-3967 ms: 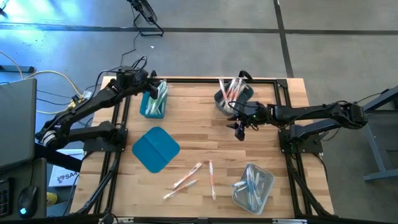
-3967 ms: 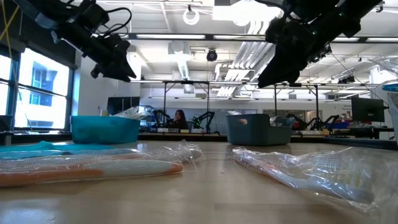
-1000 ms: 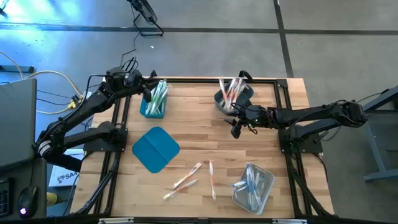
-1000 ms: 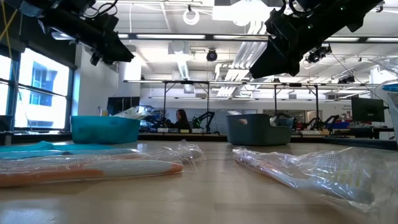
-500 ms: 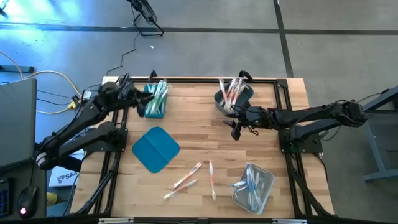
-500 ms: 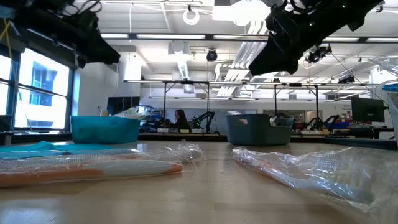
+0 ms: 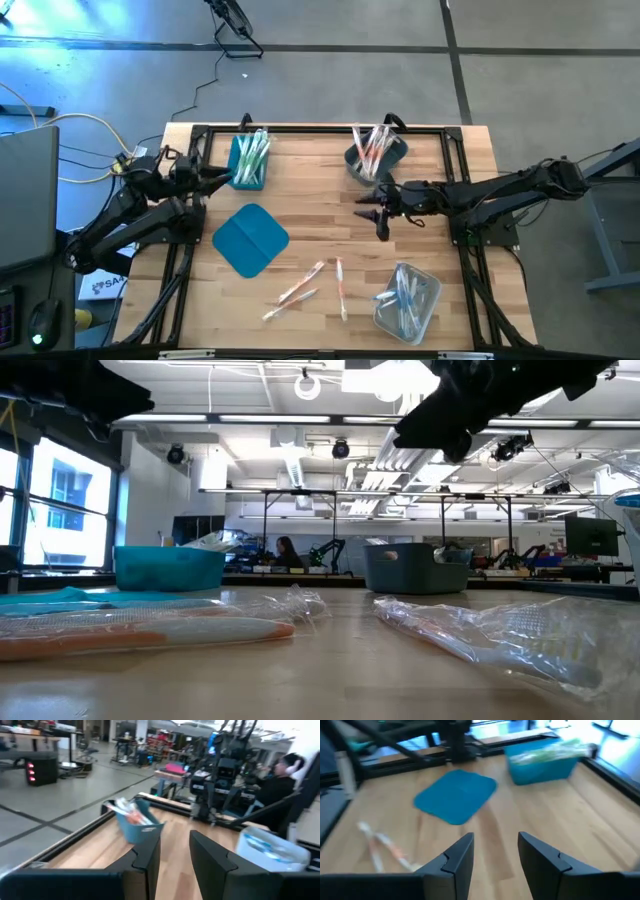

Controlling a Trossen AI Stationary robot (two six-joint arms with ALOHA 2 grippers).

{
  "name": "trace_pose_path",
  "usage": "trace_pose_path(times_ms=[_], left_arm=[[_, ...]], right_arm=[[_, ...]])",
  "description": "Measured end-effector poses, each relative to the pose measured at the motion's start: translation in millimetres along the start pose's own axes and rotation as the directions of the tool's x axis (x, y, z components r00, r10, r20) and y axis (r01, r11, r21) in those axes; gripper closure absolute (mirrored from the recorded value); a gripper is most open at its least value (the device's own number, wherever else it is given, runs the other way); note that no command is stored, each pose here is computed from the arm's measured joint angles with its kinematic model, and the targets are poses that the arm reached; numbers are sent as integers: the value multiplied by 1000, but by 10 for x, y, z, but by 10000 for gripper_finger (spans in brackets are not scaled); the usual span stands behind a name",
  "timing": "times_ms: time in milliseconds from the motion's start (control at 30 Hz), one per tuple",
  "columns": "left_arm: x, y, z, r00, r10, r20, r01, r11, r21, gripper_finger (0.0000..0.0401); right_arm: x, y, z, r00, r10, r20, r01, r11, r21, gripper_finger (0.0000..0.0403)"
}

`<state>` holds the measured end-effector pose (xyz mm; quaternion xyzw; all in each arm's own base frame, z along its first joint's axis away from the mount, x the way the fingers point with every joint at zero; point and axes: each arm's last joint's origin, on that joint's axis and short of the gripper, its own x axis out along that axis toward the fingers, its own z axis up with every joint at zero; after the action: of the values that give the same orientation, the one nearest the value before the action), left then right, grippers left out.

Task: Pick & Place Toothbrushes
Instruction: Put the right orange toothbrush into the dark gray bin

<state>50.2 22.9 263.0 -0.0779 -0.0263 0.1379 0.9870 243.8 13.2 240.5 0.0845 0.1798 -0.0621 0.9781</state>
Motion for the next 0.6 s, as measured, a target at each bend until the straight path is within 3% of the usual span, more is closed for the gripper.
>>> trace_pose_path(times_ms=[233, 467, 600], left_arm=[[-26, -34, -56, 997, -59, -49, 57, 998, -35, 302], [38, -18, -172, 993, -88, -82, 85, 996, -42, 302], [82, -6, -198, 994, -94, -55, 92, 995, -37, 302]], right_arm=[[-20, 130, -13, 991, 134, -13, -134, 991, -14, 257], [-40, 223, -16, 955, 294, -31, -292, 955, 56, 257], [-45, 235, -16, 945, 325, -36, -323, 945, 59, 257]])
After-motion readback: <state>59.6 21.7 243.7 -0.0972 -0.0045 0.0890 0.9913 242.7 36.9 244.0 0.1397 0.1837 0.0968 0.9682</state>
